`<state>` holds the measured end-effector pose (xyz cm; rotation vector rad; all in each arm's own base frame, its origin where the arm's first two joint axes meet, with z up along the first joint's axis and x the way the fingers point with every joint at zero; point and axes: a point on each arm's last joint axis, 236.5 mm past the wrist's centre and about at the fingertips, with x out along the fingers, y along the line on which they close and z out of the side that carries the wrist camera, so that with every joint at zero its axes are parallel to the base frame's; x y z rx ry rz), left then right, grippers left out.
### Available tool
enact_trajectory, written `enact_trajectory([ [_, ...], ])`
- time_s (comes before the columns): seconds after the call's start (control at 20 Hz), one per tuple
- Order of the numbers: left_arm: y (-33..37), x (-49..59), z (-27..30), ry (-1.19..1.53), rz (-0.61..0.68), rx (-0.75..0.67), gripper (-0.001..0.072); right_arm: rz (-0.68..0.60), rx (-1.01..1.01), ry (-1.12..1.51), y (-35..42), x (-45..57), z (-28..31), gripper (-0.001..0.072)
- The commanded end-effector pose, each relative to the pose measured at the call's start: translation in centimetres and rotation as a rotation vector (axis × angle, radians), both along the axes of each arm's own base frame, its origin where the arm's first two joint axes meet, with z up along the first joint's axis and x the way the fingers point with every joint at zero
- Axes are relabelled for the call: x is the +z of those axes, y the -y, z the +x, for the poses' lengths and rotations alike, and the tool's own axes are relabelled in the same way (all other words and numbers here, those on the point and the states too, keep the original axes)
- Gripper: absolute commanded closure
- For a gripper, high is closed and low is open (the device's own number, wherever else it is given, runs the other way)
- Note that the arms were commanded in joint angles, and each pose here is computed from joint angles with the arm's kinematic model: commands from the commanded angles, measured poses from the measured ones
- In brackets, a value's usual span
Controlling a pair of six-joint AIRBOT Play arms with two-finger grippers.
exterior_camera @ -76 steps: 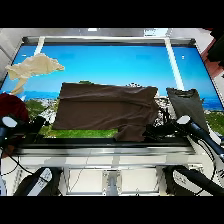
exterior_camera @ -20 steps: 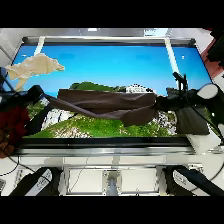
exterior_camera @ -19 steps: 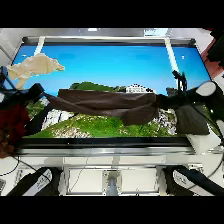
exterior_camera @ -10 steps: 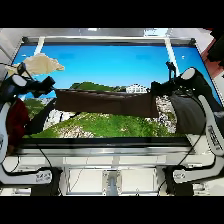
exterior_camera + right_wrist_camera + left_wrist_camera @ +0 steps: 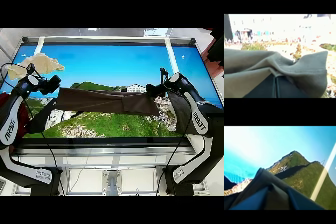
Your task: Fold the shirts.
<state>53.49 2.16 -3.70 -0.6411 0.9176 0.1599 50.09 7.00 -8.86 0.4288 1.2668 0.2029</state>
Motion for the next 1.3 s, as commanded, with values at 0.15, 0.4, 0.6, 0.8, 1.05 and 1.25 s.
enact_trajectory([
  [0.15, 2.3, 6.4, 2.0, 0.074, -0.043, -0.111, 0.0343, -0.032, 0.087, 0.037, 1.8, 6.1, 0.0, 0.0355],
  [0.4, 12.1, 16.0, 2.8, 0.415, 0.041, -0.546, 0.0343, -0.078, 0.066, -0.075, 6.9, 7.1, -3.5, 0.0272],
  [0.6, 20.6, 11.6, 0.1, 0.308, 0.174, -0.763, 0.0343, 0.105, 0.034, -0.169, 6.4, 4.4, -5.8, 0.0224],
  [0.8, 25.5, 5.8, -2.9, 0.16, 0.31, -0.908, 0.0362, 0.26, 0.033, -0.196, 5.2, 2.2, -6.0, 0.0109],
  [1.05, 27.4, 1.0, -4.7, 0.031, 0.279, -0.923, 0.0362, 0.322, 0.056, -0.25, 4.1, -0.7, -6.4, 0.0087],
  [1.25, 27.4, -1.2, -6.1, -0.054, 0.264, -0.951, 0.0362, 0.353, 0.063, -0.274, 2.9, -1.8, -6.5, 0.0089],
])
